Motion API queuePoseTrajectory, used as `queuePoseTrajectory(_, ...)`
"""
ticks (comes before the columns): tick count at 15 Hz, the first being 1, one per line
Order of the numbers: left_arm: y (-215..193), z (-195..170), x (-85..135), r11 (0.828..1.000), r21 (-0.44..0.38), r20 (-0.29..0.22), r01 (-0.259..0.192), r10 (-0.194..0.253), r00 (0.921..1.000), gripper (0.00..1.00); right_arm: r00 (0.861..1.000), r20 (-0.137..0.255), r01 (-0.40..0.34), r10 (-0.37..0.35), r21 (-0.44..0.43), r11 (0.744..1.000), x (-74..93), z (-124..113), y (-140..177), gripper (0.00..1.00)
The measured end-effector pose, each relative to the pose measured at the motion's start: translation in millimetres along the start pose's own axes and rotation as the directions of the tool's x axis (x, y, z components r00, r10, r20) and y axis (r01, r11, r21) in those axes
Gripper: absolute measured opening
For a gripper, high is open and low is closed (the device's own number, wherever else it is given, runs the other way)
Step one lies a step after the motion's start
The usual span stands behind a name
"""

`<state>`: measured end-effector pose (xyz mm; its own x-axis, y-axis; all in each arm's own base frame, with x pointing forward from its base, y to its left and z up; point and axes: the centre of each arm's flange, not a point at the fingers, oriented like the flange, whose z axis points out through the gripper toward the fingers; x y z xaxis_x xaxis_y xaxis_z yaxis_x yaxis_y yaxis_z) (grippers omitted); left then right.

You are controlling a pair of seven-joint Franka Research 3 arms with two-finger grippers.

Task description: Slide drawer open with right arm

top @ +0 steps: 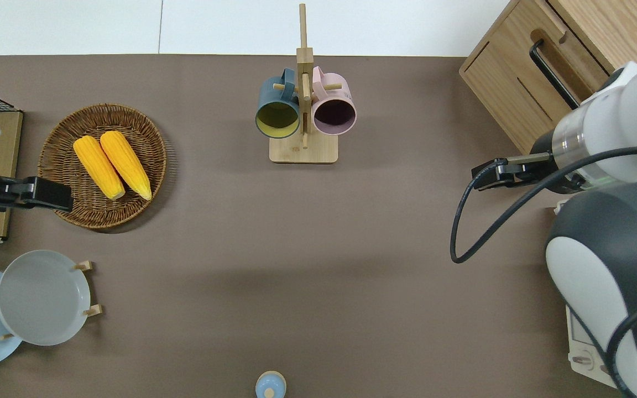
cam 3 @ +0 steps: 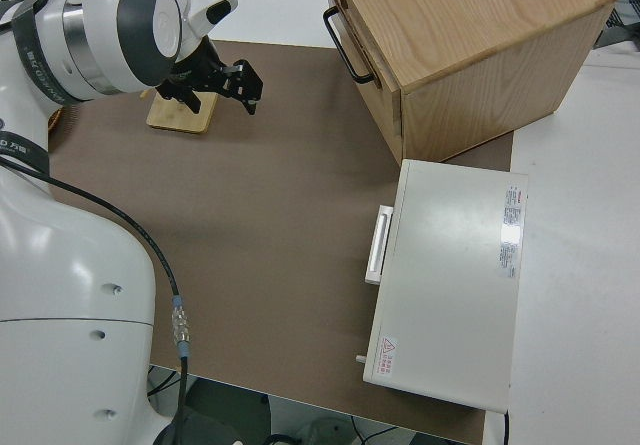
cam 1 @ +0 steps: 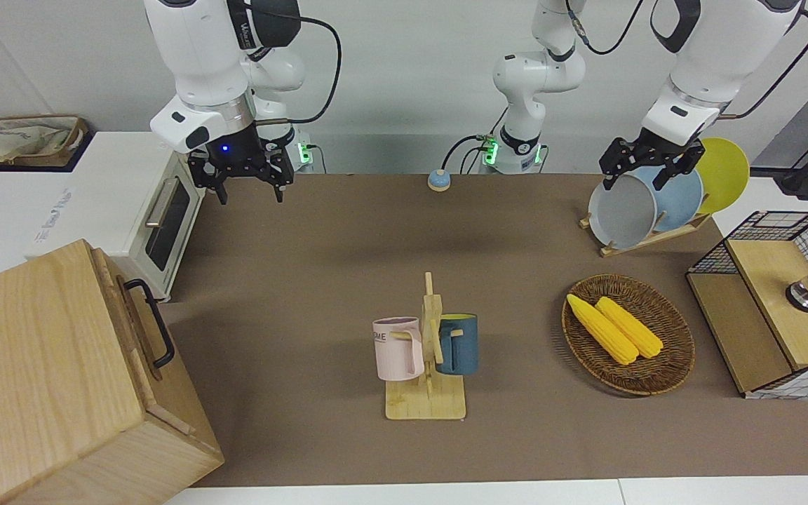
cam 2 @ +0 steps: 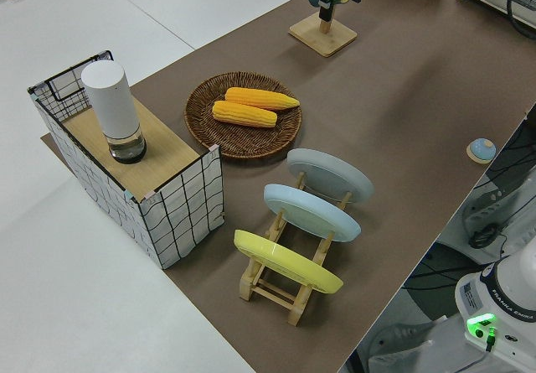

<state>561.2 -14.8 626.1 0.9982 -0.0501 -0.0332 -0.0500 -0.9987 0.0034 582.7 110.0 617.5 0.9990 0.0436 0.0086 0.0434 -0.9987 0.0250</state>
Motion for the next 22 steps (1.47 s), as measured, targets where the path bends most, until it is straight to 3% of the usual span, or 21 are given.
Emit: queuePoseTrajectory(22, 0.0, 0.0, 0.0, 1.000, 0.000, 0.000, 0.000, 0.000, 1.0000, 1.00, 1.000, -0.020, -0.004, 0.004, -0.005, 1.000, 0.5, -9.0, -2.9, 1.00)
